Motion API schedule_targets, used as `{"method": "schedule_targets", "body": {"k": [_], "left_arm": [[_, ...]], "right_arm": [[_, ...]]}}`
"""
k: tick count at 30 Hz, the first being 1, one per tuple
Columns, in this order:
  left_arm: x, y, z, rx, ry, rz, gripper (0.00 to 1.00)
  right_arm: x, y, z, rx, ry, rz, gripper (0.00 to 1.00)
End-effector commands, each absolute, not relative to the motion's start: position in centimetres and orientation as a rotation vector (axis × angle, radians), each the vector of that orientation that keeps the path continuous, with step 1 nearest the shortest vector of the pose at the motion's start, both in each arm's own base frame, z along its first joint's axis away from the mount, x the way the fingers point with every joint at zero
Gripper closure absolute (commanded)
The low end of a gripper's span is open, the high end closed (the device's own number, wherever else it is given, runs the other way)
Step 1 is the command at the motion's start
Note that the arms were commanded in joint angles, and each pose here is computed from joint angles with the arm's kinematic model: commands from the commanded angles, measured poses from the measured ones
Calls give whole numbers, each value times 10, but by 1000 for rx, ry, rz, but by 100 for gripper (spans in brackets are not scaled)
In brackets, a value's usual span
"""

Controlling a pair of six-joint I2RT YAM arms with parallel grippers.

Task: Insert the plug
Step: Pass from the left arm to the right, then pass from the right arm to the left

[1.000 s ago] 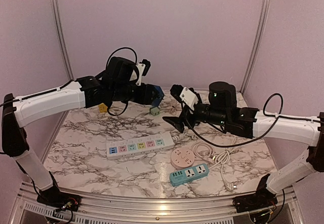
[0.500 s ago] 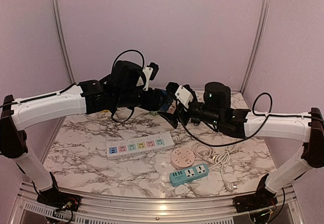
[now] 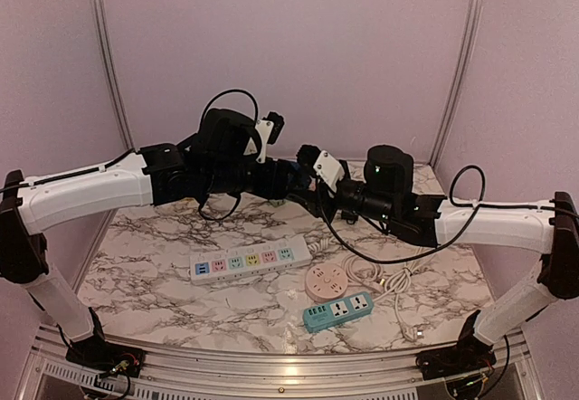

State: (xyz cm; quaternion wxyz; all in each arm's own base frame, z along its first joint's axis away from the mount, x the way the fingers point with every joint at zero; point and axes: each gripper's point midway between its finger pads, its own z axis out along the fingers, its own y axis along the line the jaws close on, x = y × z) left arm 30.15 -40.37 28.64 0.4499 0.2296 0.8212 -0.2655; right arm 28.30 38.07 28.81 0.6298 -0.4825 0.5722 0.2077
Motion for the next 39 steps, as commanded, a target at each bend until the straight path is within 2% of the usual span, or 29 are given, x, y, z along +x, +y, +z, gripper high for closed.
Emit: {"method": "schedule_targets", "body": {"k": [1,3,5,7,8,15,21,28,39], "left_arm": [[291,-408,338,521,1892,-785,43],[288,-404,346,503,1865,-820,26],[284,-399,356,485,1832,-847,18],[279,-393,365,472,1806,-872,4],[277,-390,370,465,1794,-881,1],[252,-345,407,441,1596,-910,1],[232,-328,378,633,1471,-775,1],[180,-339,393,770,1166,-1040,1],[148,-365,409,902,998,-1292,1]], "right_arm": [[273,386,311,-1063,1263,558,64],[271,383,312,-1058,1260,563,71],[269,380,315,-1048,1259,566,73],[266,376,318,-1034,1256,574,75],[265,374,320,-1026,1253,578,75],[248,358,349,-908,1273,728,75],[211,339,403,-785,1185,1015,74],[174,320,436,-726,1036,1243,72],[134,319,439,-816,913,1495,71]]}}
